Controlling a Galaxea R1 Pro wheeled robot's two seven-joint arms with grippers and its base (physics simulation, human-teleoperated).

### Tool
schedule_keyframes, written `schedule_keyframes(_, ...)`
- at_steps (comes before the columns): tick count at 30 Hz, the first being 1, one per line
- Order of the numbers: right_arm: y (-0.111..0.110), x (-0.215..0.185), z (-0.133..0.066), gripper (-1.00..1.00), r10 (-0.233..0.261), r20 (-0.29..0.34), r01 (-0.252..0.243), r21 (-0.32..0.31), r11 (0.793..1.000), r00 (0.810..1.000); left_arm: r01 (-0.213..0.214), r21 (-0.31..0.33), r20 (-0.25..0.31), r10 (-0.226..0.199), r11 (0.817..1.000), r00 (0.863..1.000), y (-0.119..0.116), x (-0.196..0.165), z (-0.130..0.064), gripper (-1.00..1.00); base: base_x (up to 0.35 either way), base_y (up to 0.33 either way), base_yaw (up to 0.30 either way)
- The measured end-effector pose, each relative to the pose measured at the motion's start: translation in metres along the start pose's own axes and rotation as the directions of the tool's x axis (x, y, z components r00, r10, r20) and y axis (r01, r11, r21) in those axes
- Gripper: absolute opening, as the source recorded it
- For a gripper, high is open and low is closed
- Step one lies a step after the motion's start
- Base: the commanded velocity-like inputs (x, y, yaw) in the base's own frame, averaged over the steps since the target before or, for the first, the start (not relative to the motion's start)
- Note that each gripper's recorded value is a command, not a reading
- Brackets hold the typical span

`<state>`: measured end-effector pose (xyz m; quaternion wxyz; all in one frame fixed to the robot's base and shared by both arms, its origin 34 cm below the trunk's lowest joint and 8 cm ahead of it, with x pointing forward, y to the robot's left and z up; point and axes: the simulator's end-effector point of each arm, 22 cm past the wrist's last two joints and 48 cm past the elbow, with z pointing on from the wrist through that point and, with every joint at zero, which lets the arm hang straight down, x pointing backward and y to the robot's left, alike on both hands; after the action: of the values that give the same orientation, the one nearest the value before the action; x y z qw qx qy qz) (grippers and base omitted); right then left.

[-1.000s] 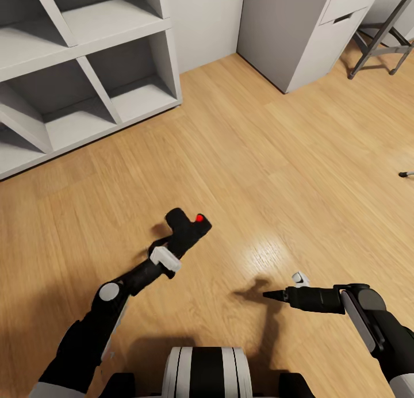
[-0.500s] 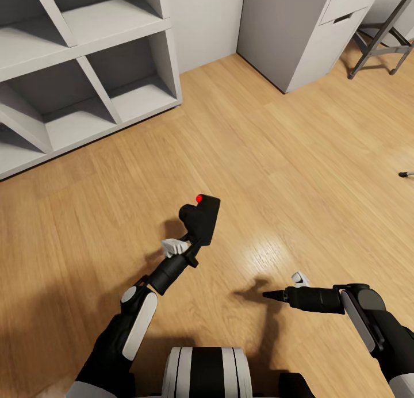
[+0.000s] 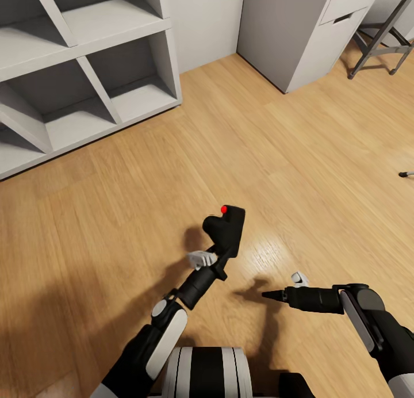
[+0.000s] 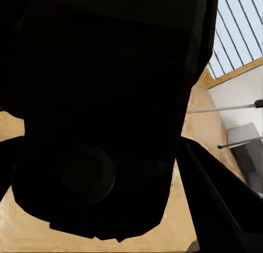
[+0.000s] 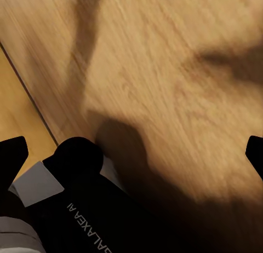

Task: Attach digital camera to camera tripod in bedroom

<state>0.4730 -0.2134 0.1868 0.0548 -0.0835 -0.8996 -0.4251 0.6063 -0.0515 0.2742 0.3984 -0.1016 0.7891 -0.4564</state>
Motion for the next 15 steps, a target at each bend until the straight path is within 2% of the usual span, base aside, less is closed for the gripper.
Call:
schedule_keyframes(1,0.000,0.000,0.000,1.00,0.000,0.000,0.000,-0.001,1.000,1.000,-0.003,-0.030,-0.009,0.002,1.000,1.000,0.003,0.004,0.001,-1.00,0.000,0.000,0.000)
schedule_keyframes(2,0.000,0.000,0.001,1.00,0.000,0.000,0.000,-0.001,1.000,1.000,-0.006,-0.115,-0.030,0.003,0.993,1.000,0.017,0.011,0.001,-1.00,0.000,0.000,0.000)
schedule_keyframes(3,0.001,0.000,0.001,1.00,0.000,0.000,0.000,-0.002,1.000,1.000,-0.009,-0.169,-0.041,0.002,0.986,0.999,0.026,0.014,0.001,-1.00,0.000,0.000,0.000)
schedule_keyframes(6,0.001,0.000,0.001,1.00,0.000,0.000,0.000,-0.003,1.000,1.000,-0.019,-0.338,-0.067,-0.003,0.941,0.998,0.055,0.015,-0.006,-1.00,0.000,0.000,0.000)
schedule_keyframes(7,0.001,0.000,0.001,1.00,0.000,0.000,0.000,-0.004,1.000,1.000,-0.031,-0.445,-0.073,-0.002,0.895,0.997,0.071,0.011,-0.013,-1.00,0.000,0.000,0.000)
schedule_keyframes(10,0.001,0.000,0.001,1.00,0.001,0.000,-0.001,-0.004,1.000,1.000,-0.046,-0.564,-0.073,0.005,0.824,0.997,0.081,0.002,-0.024,-1.00,0.000,0.000,0.000)
schedule_keyframes(11,0.001,0.000,0.001,1.00,0.001,0.000,-0.001,-0.005,1.000,1.000,-0.056,-0.610,-0.078,0.011,0.790,0.997,0.079,-0.001,-0.029,-1.00,0.000,0.000,0.000)
schedule_keyframes(13,0.001,0.000,0.001,1.00,0.001,-0.001,-0.001,-0.004,1.000,1.000,-0.069,-0.641,-0.086,0.017,0.765,0.996,0.074,0.000,-0.033,-1.00,0.000,0.000,0.000)
schedule_keyframes(15,0.001,0.000,0.001,1.00,0.001,-0.001,-0.001,-0.005,1.000,1.000,-0.103,-0.681,-0.115,0.033,0.725,0.993,0.056,0.007,-0.040,-1.00,0.000,0.000,0.000)
